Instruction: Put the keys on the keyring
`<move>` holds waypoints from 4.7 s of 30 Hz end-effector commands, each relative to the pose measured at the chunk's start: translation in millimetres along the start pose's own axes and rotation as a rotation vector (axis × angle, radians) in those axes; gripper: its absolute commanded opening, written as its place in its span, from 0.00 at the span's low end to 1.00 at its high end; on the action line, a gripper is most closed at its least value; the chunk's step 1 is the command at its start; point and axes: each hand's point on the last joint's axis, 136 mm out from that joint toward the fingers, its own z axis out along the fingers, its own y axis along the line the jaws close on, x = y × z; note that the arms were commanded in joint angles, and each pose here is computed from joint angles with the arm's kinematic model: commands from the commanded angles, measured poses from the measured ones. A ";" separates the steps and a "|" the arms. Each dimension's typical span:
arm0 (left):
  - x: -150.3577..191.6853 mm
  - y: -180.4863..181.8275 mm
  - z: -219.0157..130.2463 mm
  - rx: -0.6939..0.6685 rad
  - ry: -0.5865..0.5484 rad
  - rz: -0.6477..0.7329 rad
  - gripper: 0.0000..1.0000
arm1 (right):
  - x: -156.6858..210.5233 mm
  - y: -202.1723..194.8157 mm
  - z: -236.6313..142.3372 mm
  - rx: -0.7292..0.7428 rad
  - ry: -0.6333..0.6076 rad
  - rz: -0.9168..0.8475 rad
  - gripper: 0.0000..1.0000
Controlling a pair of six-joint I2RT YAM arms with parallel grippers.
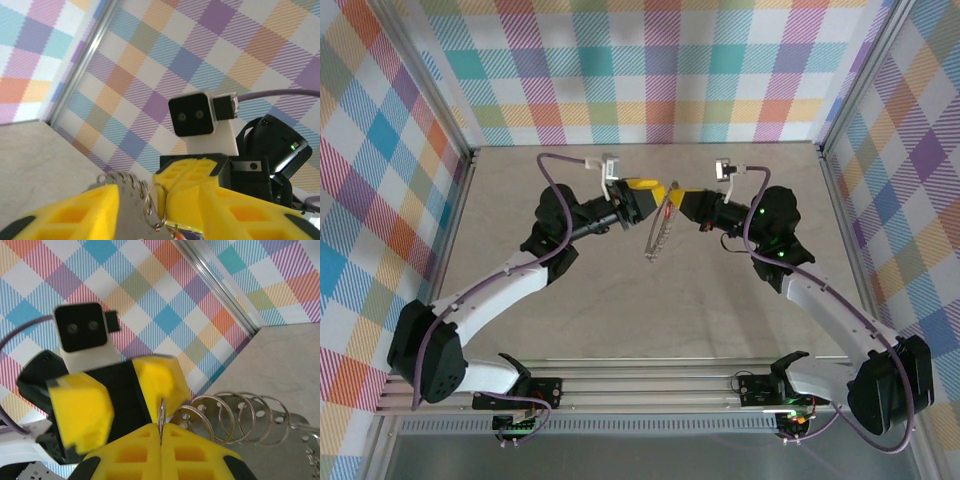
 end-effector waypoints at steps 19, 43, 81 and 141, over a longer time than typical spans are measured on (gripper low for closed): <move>-7.2 24.5 5.3 0.109 0.415 0.114 0.57 | -4.9 -9.8 2.9 -0.141 0.224 -0.070 0.00; 18.7 43.8 19.9 0.191 0.562 -0.006 0.46 | -5.3 -13.7 5.8 -0.149 0.227 -0.073 0.00; 36.3 22.3 25.4 0.294 0.636 -0.029 0.27 | -8.0 -22.6 8.3 -0.127 0.211 -0.063 0.00; 7.7 -27.3 30.4 0.237 0.338 0.064 0.00 | 5.8 -27.5 -37.0 0.212 -0.064 -0.130 0.61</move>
